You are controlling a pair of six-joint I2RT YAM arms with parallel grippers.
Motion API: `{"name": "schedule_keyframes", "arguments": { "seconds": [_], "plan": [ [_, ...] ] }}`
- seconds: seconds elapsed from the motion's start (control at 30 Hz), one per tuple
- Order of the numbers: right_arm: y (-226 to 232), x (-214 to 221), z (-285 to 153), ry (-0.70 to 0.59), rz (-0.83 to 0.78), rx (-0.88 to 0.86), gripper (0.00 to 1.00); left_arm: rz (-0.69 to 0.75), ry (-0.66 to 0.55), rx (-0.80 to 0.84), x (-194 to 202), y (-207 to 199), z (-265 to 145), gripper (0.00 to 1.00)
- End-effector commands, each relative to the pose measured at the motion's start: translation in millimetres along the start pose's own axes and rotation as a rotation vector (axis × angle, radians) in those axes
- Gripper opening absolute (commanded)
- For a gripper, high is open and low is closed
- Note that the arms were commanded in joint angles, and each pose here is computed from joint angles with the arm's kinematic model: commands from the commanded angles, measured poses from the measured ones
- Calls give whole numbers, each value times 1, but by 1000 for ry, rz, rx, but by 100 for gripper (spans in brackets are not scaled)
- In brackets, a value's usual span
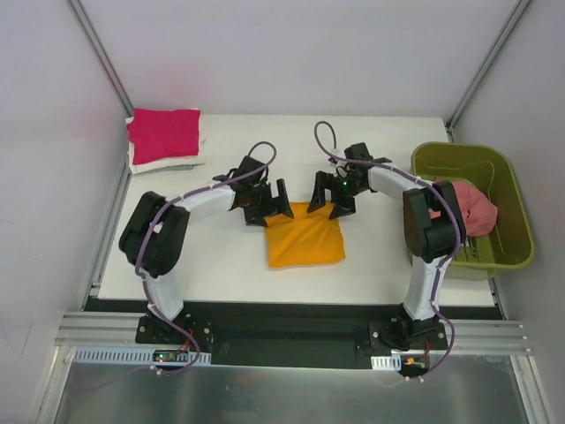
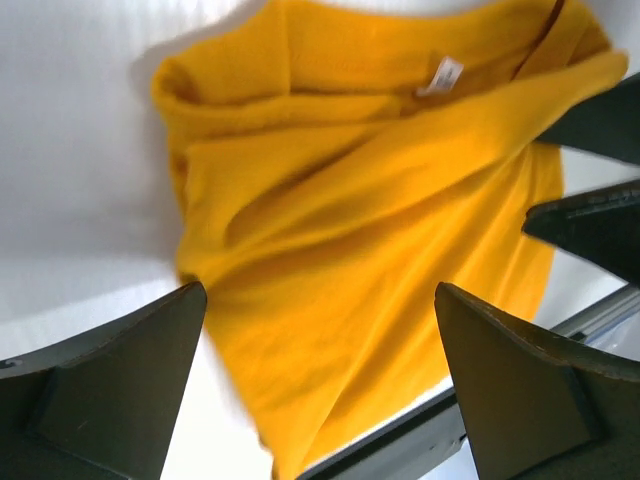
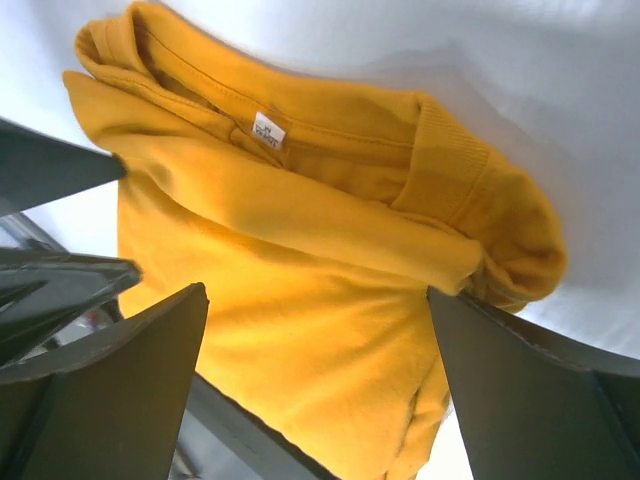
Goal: Fold and stack the t-shirts
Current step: Fold the tshirt, then neatly place the folded tshirt to the corner
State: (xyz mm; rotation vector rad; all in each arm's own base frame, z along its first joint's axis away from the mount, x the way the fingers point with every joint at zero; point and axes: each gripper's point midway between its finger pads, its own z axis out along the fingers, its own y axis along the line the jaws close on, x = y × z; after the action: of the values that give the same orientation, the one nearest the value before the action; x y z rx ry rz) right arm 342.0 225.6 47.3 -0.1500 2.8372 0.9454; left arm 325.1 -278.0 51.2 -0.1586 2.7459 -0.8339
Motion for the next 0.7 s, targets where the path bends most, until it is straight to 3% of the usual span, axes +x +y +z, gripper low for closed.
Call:
{"name": "schedule_keyframes", "arguments": {
  "seconds": [0.0, 0.17, 0.23, 0.57, 0.67],
  "plan": [
    [26, 7, -29, -40, -219, 75, 96, 16, -119, -24, 6, -1, -50, 99],
    [48, 26, -64, -114, -296, 132, 96, 0, -190, -40, 22, 14, -77, 99],
    [56, 26, -84, -200, -293, 143, 96, -3, -192, -51, 30, 21, -80, 99],
    [6, 55, -152, -509, -181, 403, 96, -65, -63, -70, 44, 29, -49, 99],
    [-11, 68, -163, -524, -152, 477, 96, -71, -27, -95, 42, 29, -31, 87]
  ]
}}
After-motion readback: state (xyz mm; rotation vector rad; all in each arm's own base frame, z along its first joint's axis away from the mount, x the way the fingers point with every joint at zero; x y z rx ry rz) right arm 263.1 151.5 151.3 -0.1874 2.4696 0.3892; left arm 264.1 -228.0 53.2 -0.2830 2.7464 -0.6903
